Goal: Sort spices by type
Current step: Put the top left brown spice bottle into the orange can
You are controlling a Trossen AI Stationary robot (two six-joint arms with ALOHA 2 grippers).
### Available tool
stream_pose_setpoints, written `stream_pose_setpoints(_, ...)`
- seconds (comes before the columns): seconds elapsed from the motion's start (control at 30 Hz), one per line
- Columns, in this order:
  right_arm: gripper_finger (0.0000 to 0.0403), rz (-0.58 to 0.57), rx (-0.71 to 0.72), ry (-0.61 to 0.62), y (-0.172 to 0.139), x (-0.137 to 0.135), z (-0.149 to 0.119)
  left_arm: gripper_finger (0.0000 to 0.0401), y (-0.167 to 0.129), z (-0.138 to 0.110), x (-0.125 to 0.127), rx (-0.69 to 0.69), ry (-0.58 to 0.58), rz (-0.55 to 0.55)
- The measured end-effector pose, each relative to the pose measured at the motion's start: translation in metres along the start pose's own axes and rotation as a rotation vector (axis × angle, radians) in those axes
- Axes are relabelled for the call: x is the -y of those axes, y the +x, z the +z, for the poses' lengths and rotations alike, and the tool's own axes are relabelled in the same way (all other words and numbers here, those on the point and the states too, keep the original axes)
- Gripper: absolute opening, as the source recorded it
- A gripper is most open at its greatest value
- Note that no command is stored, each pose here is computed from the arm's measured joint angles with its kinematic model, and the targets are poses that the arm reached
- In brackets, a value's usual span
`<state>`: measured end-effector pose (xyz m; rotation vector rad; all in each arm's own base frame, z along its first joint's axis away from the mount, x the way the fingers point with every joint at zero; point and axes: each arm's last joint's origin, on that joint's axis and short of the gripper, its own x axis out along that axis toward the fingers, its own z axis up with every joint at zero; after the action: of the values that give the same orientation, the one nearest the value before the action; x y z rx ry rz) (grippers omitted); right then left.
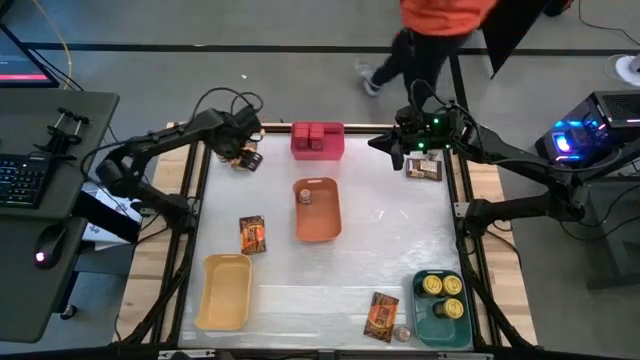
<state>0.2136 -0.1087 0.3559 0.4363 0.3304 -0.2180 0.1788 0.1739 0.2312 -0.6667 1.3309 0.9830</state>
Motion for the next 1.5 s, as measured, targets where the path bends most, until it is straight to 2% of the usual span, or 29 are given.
stream_pose_setpoints(0.17,0.0000,0.000,0.001,-0.009,0.000,0.000,0.000,0.0232,0.016,0.018,-0.022,-0.016,-0.096,0.167)
stream_pose_setpoints(0.23,0.0000,-0.001,-0.001,-0.009,0.000,0.000,0.000,0.0232,0.020,0.022,-0.028,-0.017,-0.154,0.202)
stream_pose_setpoints(0.37,0.0000,-0.001,-0.001,-0.008,0.000,0.000,0.000,0.0232,0.020,0.022,-0.031,-0.027,-0.213,0.197)
stream_pose_setpoints(0.63,0.0000,-0.001,-0.001,-0.010,0.000,0.000,0.000,0.0233,0.023,0.027,-0.033,0.011,-0.198,0.157)
stream_pose_setpoints(0.8,0.0000,-0.001,-0.001,-0.018,0.000,0.000,0.000,0.0263,0.025,0.028,-0.046,-0.019,-0.231,0.093)
stream_pose_setpoints(1.03,0.0000,-0.001,-0.002,-0.036,0.000,0.000,0.000,0.0326,0.027,0.029,-0.059,-0.020,-0.270,0.108)
stream_pose_setpoints(1.2,0.0000,-0.002,-0.003,-0.036,0.000,0.000,0.000,0.0328,0.026,0.023,-0.055,-0.075,-0.307,0.124)
stream_pose_setpoints(1.5,0.0000,-0.003,-0.010,-0.033,0.000,0.000,-0.001,0.0326,0.029,0.026,-0.054,0.014,-0.369,0.242)
